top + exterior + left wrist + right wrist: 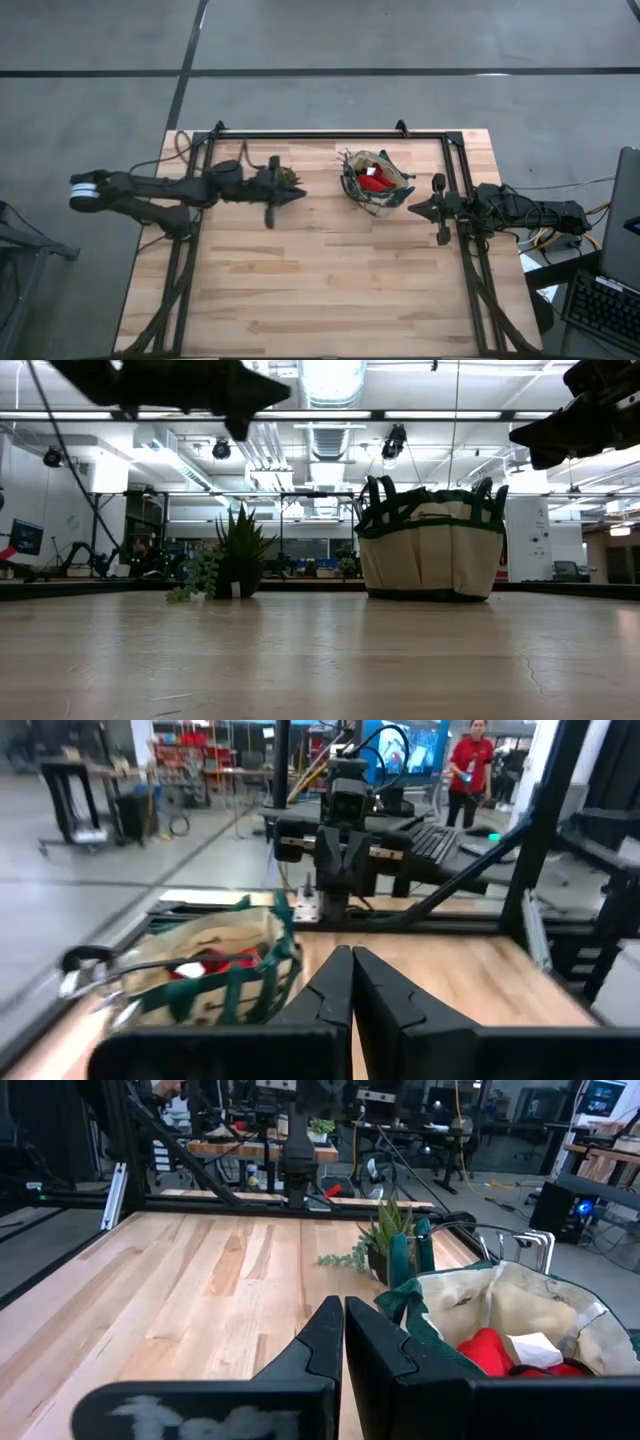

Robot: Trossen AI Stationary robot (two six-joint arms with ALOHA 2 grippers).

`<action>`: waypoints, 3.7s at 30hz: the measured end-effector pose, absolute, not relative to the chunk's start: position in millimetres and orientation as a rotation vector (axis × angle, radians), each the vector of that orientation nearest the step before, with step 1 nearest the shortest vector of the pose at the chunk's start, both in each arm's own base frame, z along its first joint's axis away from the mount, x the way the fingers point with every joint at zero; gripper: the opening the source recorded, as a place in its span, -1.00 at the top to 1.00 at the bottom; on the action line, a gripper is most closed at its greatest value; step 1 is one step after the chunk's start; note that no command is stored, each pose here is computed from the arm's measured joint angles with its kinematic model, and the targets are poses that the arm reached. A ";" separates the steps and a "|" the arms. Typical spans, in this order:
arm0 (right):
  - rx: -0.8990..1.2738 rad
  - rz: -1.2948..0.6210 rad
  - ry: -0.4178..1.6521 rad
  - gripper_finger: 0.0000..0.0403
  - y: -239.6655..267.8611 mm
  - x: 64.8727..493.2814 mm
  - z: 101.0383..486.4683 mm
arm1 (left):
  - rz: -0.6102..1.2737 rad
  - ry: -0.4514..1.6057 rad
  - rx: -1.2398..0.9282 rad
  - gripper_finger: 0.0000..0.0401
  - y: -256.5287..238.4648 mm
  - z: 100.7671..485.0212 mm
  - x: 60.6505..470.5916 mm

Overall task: Pick & Place Garden tools in Gardening bag
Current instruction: Return to Home Position

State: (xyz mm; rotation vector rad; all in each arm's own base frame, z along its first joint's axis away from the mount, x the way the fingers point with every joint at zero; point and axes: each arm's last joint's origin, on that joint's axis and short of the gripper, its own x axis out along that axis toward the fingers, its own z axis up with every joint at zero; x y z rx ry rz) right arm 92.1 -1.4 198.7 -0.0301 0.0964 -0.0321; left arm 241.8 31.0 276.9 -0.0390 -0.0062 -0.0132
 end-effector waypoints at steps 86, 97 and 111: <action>-0.029 -0.033 0.096 0.96 -1.4 92.1 198.7 | 0.030 0.098 0.092 0.95 14.2 158.4 119.0; -0.030 -0.032 0.096 0.96 -1.4 92.1 198.7 | 0.030 0.098 0.092 0.95 14.2 158.4 119.0; -0.030 -0.032 0.095 0.96 -1.4 92.1 198.8 | 0.030 0.098 0.092 0.95 14.2 158.4 119.0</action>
